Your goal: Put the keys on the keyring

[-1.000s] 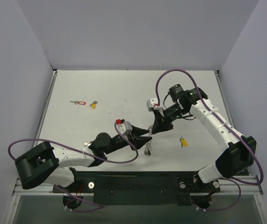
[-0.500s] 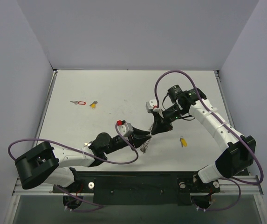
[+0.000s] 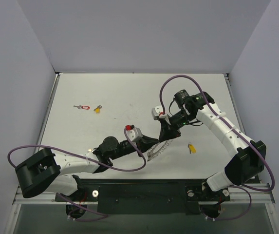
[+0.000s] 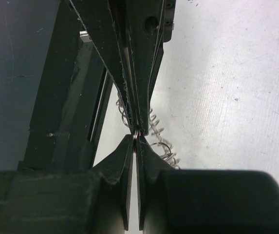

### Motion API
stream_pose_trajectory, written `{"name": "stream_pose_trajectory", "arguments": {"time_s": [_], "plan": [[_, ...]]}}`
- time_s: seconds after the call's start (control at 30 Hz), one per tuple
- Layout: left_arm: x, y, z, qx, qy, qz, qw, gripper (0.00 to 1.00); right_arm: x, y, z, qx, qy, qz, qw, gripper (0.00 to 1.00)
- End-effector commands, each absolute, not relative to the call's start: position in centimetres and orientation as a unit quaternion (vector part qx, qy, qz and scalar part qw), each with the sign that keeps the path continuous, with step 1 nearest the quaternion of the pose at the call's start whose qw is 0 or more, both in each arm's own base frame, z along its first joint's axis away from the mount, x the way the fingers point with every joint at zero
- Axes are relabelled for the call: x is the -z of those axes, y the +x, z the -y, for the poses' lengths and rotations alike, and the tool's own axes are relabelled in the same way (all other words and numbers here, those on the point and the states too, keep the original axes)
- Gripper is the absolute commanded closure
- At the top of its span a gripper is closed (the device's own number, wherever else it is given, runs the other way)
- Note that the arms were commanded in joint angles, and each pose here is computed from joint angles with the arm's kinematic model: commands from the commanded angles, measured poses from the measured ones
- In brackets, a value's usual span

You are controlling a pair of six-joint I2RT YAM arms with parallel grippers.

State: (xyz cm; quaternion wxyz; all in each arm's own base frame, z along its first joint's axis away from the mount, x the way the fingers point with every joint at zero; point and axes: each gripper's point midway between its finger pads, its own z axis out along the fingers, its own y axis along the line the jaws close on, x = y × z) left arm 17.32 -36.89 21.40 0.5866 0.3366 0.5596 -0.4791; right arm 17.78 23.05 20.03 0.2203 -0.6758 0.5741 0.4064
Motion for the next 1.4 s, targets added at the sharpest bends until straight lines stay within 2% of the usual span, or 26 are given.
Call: {"name": "stream_pose_trajectory", "arguments": {"time_s": [0.0,0.03,0.27,0.53,0.8,1.17,1.37], "plan": [[-23.7,17.4,37.6,0.481,0.346,-0.543,0.595,0.97,-20.9,16.2,-23.7,-0.444,-0.67,-0.555,0.215,1.0],[-23.5,17.4,37.6,0.479,0.349,-0.545,0.594,1.0,-20.9,16.2,-23.7,-0.444,-0.67,-0.555,0.215,1.0],[-23.9,17.8,37.1,0.481,0.322,-0.558,0.595,1.0,-20.5,16.8,-23.8,-0.434,-0.67,-0.563,0.214,1.0],[-23.2,18.1,36.4,0.48,0.298,-0.574,0.592,1.0,-20.4,17.8,-23.8,-0.426,-0.652,-0.587,0.219,0.75],[-23.1,17.8,35.7,0.486,0.291,-0.569,0.596,1.0,-19.8,18.6,-22.8,-0.42,-0.635,-0.606,0.232,0.63],[-23.7,17.4,35.5,0.494,0.289,-0.557,0.602,1.0,-17.8,17.5,-22.1,-0.418,-0.676,-0.563,0.227,0.61],[-23.5,17.2,35.8,0.496,0.3,-0.554,0.598,1.0,-18.7,17.0,-22.4,-0.431,-0.678,-0.546,0.239,0.66]]}}
